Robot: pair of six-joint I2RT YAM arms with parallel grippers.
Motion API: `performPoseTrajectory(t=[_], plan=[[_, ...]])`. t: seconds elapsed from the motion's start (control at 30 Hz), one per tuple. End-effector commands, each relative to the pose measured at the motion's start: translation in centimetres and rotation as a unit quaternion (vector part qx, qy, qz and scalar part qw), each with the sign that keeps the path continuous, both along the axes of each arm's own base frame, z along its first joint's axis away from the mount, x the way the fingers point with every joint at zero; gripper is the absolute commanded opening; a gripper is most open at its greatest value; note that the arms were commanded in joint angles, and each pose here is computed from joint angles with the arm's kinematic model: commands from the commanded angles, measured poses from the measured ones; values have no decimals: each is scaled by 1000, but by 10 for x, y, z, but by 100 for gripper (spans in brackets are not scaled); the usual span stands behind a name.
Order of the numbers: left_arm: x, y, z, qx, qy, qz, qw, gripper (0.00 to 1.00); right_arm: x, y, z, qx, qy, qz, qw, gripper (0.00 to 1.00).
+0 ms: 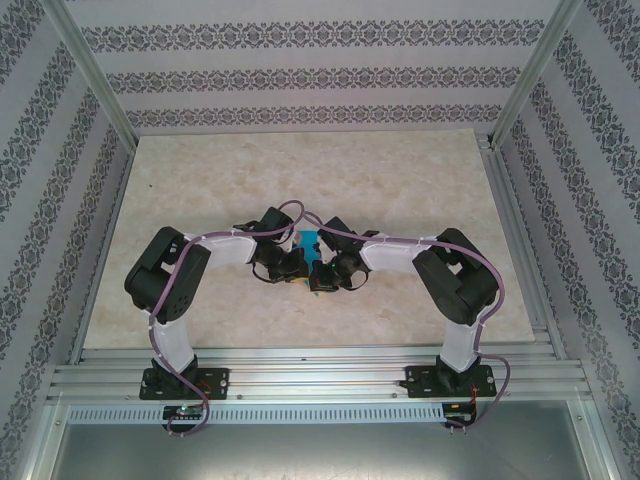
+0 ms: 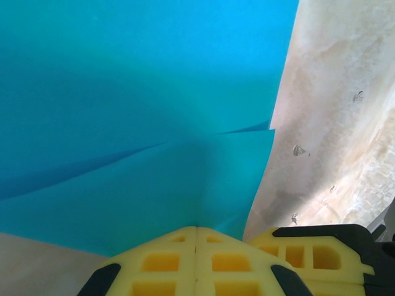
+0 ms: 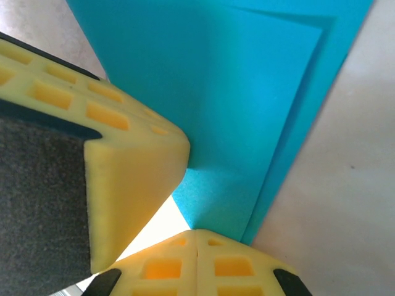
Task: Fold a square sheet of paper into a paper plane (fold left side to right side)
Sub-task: Third fold the triangle at the center of the table.
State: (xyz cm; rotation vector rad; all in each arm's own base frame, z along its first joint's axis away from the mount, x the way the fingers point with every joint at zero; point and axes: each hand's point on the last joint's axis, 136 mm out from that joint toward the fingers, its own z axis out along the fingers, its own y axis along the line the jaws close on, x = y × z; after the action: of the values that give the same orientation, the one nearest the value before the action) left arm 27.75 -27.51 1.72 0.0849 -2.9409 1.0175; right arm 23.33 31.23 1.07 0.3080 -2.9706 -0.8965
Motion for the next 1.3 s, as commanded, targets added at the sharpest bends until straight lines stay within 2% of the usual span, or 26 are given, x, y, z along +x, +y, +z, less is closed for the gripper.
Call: performPoseTrajectory(t=[0.0, 0.57, 0.73, 0.87, 0.97, 1.07, 1.2, 1.27], plan=[[13, 25, -26, 72, -20, 16, 997, 0, -25, -46, -41, -120, 46, -3, 992, 0], [74, 87, -18, 107, -86, 41, 990, 6, -34, -52, -42, -128, 52, 1, 990, 0], [99, 99, -14, 98, -96, 48, 989, 7, -33, -46, -40, -116, 50, 4, 992, 0], [114, 100, 7, 78, -115, 59, 989, 10, -26, -35, -32, -88, 39, -3, 995, 0], [120, 105, 31, 67, -134, 73, 986, 16, -16, -22, -14, -57, 17, -7, 998, 1], [120, 111, 56, 43, -149, 92, 984, 26, -1, -13, 17, -28, -25, -7, 999, 9], [106, 112, 74, 14, -149, 107, 983, 36, 17, -8, 59, 2, -76, -7, 997, 18], [97, 107, 76, -10, -140, 114, 984, 38, 25, -8, 73, 11, -93, -8, 996, 19]])
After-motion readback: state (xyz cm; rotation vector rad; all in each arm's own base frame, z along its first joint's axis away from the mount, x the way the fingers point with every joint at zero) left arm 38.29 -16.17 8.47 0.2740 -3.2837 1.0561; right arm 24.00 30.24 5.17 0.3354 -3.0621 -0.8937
